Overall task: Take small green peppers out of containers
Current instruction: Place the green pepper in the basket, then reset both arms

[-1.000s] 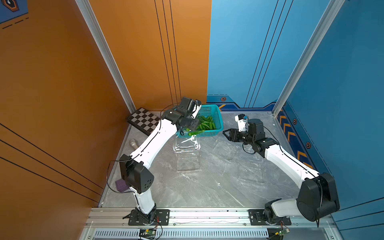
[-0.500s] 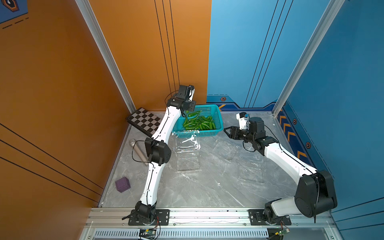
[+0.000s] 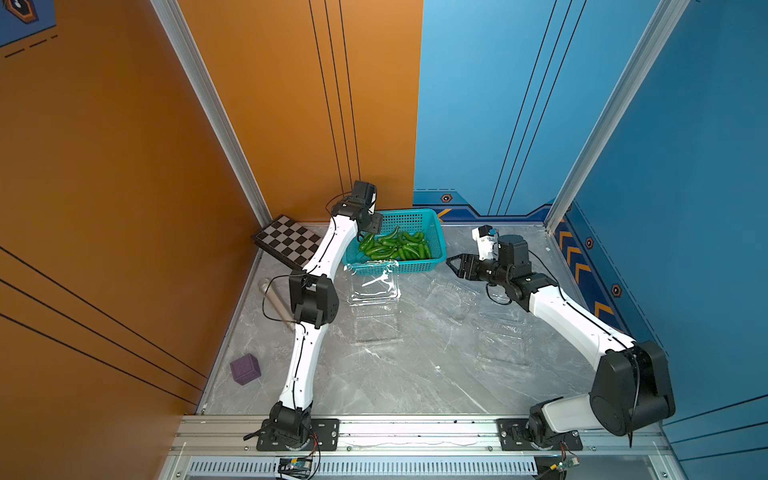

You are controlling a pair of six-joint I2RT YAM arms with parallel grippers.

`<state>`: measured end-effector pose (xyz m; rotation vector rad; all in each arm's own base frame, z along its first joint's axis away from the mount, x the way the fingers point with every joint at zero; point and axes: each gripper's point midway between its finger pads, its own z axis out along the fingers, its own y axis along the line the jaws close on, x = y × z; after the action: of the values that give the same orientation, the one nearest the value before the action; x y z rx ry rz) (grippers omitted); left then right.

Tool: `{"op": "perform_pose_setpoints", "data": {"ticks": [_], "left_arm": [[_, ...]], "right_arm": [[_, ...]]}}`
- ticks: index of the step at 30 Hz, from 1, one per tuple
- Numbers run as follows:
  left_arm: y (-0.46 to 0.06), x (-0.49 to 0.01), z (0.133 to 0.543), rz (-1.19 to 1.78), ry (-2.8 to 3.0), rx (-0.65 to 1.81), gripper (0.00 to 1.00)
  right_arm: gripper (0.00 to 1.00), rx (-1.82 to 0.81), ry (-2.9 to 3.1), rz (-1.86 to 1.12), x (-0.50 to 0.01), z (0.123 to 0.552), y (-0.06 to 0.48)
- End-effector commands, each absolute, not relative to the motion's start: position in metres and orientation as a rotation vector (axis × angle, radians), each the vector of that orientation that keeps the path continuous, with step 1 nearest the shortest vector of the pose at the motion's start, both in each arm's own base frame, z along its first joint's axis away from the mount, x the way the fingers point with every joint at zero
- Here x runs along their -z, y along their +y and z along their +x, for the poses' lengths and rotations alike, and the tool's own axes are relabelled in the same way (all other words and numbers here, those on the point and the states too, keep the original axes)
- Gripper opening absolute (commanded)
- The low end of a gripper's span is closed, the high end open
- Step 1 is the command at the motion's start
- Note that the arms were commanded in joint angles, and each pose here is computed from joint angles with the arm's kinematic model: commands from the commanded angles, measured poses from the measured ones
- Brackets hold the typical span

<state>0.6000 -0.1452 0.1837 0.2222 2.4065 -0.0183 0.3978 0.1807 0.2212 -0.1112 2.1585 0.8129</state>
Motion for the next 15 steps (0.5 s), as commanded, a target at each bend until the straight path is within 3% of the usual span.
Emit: {"op": "perform_pose_setpoints", "data": {"ticks": [1,2,4,11,12,13,15], "left_arm": [[-0.12,-0.244,0.577,0.084,2.338,0.019,0.67],[-0.115,-0.252,0.568,0.074,2.322,0.009,0.68],[-0.109,-0.258,0.554,0.063,2.282,0.02,0.71],[-0.062,-0.28,0.487,-0.071,2.005,-0.014,0.79],[-0.054,-0.28,0.475,-0.096,1.941,-0.022,0.93],[-0.046,-0.278,0.463,-0.124,1.883,-0.042,0.99],[-0.029,-0.264,0.441,-0.16,1.851,-0.11,0.99]], "right_arm": [[0.75,-0.577,2.15,-0.049,-0.221,0.398,0.145],[0.78,-0.497,2.136,-0.018,-0.221,0.398,0.132],[0.98,-0.355,2.118,0.015,-0.219,0.396,0.111],[1.0,-0.08,1.999,0.096,-0.217,0.384,0.061],[1.0,-0.057,1.963,0.106,-0.217,0.381,0.056],[1.0,-0.032,1.932,0.106,-0.218,0.379,0.051],[1.0,0.027,1.896,0.134,-0.216,0.374,0.04]]}}
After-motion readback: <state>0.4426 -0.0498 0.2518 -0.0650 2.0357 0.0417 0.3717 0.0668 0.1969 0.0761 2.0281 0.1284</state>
